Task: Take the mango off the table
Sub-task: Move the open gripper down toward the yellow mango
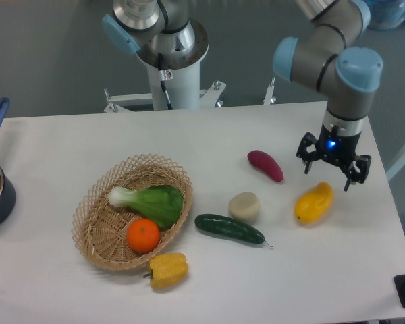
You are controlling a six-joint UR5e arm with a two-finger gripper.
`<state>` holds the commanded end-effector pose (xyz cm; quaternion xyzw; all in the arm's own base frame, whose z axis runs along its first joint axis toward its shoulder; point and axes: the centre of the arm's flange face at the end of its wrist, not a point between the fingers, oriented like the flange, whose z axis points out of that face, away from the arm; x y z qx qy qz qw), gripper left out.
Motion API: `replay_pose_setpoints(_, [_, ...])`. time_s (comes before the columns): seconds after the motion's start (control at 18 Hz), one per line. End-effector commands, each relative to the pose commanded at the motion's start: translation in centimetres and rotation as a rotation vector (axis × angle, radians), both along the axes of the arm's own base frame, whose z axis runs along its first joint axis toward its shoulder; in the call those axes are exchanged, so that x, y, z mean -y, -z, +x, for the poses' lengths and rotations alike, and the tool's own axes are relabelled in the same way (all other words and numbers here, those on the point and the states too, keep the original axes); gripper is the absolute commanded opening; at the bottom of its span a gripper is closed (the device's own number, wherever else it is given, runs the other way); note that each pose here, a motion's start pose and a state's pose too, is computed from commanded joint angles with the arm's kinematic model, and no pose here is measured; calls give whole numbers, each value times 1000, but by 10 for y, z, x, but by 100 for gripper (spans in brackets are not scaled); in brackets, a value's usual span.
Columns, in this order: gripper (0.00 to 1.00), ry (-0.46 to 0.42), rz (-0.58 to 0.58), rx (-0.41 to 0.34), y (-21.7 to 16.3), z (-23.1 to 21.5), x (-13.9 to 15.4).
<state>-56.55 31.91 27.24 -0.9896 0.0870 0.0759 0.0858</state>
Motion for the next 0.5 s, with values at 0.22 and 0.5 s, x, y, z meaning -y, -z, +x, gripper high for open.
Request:
replay_pose_setpoints(0.22, [100,15,-5,11,10,-2,-11])
replay_pose_setpoints(0.5, [100,26,-10,34,28,-3,-18])
